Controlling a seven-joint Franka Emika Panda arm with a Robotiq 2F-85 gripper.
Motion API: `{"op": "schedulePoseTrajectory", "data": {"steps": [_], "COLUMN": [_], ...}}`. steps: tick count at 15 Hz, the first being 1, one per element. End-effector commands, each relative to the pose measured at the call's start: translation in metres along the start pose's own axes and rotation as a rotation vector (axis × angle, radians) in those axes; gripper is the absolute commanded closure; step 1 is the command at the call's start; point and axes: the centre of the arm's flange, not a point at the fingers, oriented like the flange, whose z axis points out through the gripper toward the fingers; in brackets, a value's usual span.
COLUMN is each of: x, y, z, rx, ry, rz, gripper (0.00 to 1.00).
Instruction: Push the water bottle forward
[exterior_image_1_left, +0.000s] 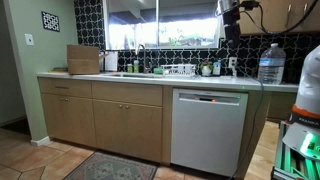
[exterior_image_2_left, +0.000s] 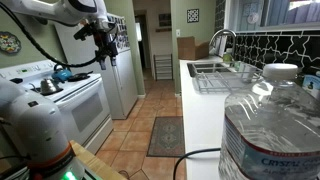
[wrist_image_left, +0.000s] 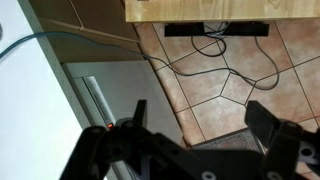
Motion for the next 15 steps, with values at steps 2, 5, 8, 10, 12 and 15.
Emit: {"op": "schedulePoseTrajectory", "data": {"steps": [2,5,8,10,12,15], "x": [0.0,0.0,-0.005,-0.016,-0.027,-0.052], "y": [0.0,0.0,0.021,0.052,0.088,0.149], "z": [0.0,0.0,-0.011,-0.027,-0.044,-0.067], "rx": [0.0,0.0,0.0,0.015,0.023,0.029], "ry": [0.0,0.0,0.026,0.038,0.058,0.086], "rz": [0.0,0.0,0.068,0.151,0.252,0.423], "gripper": [0.0,0.0,0.0,0.0,0.0,0.0]}}
